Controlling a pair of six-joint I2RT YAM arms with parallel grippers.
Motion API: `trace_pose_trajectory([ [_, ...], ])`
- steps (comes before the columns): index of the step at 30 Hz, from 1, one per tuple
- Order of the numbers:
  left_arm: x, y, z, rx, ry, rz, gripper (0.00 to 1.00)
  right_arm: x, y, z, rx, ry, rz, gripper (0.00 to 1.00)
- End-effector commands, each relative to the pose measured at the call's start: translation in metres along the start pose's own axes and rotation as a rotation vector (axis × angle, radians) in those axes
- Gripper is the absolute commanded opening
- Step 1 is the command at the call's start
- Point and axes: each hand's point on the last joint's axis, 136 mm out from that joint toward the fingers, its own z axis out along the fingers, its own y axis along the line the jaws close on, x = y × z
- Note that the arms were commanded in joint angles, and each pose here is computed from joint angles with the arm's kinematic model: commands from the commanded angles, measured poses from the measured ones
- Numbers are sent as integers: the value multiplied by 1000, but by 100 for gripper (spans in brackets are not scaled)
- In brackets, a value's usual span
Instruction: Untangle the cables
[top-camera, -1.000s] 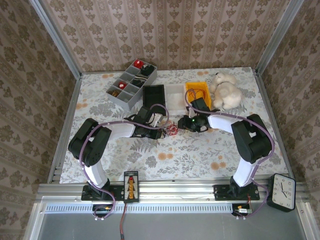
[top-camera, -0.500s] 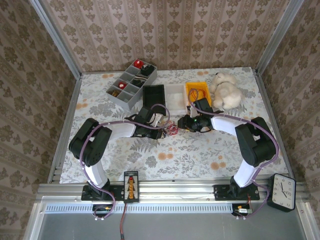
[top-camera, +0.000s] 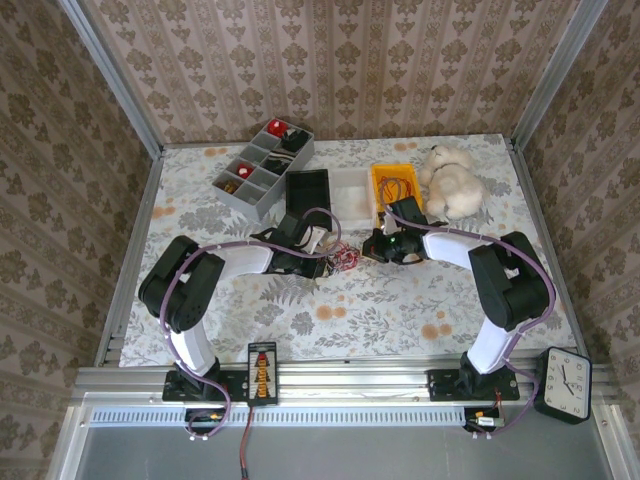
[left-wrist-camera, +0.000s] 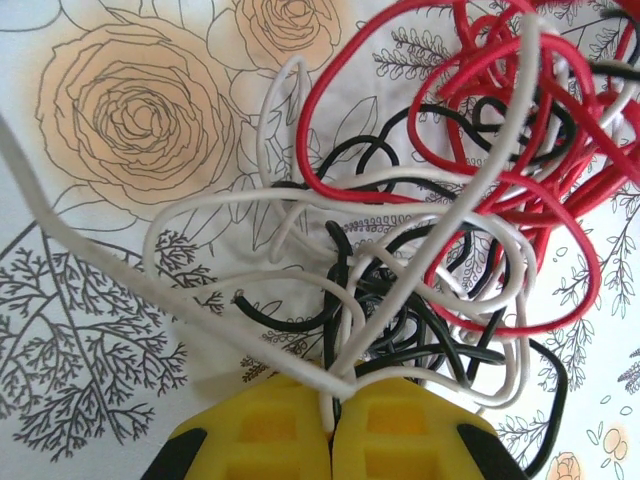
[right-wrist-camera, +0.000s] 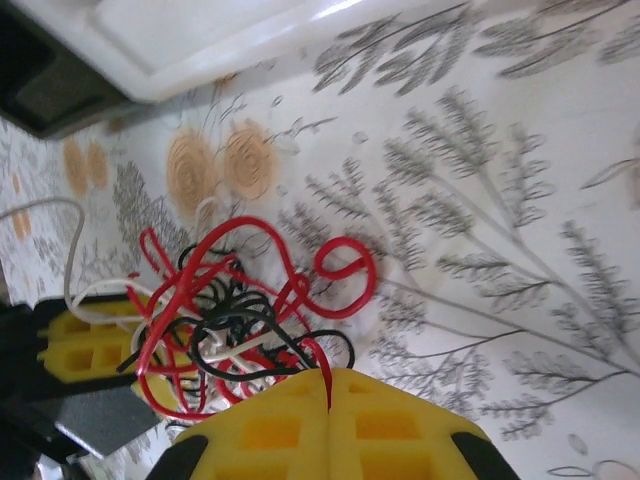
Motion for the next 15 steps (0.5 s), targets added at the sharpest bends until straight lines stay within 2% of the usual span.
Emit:
trace_pose_trajectory([
  [1, 30, 1, 14, -11, 109, 10, 0, -11, -28, -6, 61, -62, 111, 1],
  [6, 31, 30, 8, -144, 84, -63, 0, -29, -79, -45, 233, -177, 230, 0],
  [10, 37, 74, -6, -310, 55, -206, 0, -34, -124, -88, 420, -258, 307, 0],
  [15, 47, 113, -29, -427, 0, -383, 0, -28, -172, -133, 595, -306, 435, 0],
])
